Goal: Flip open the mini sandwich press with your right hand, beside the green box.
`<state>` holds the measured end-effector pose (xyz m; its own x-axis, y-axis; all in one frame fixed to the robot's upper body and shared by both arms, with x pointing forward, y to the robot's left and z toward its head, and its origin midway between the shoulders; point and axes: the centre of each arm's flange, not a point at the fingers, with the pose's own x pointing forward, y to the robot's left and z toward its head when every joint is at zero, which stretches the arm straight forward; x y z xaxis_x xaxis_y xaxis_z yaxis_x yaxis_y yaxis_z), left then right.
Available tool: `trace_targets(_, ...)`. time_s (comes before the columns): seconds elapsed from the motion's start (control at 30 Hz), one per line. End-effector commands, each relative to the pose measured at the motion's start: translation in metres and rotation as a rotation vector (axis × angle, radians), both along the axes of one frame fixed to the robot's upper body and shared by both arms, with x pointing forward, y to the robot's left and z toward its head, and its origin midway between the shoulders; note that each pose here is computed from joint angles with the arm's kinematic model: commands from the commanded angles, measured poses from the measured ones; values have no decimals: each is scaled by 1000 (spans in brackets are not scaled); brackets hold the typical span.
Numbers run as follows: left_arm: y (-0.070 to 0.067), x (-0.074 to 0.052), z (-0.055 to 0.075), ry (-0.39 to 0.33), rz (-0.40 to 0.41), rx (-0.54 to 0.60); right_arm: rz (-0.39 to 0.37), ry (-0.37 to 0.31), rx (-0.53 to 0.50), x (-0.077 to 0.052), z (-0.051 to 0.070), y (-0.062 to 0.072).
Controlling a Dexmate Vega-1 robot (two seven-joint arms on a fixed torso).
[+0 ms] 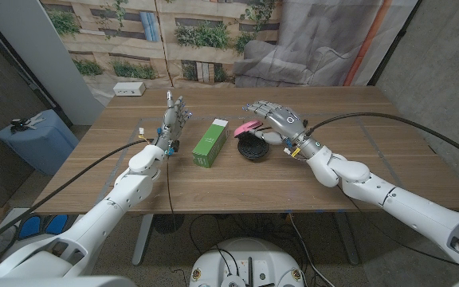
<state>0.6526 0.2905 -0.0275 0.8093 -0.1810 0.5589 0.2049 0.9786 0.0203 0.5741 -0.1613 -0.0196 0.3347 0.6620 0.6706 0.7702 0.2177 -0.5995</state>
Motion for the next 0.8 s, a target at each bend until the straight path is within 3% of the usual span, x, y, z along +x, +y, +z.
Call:
trace_targets(0.03,0,0,0,0,0,0,-2,2,-8,10,9,4)
trace_targets(0.8,0,0,0,0,0,0,9,21,-33,22,26,15)
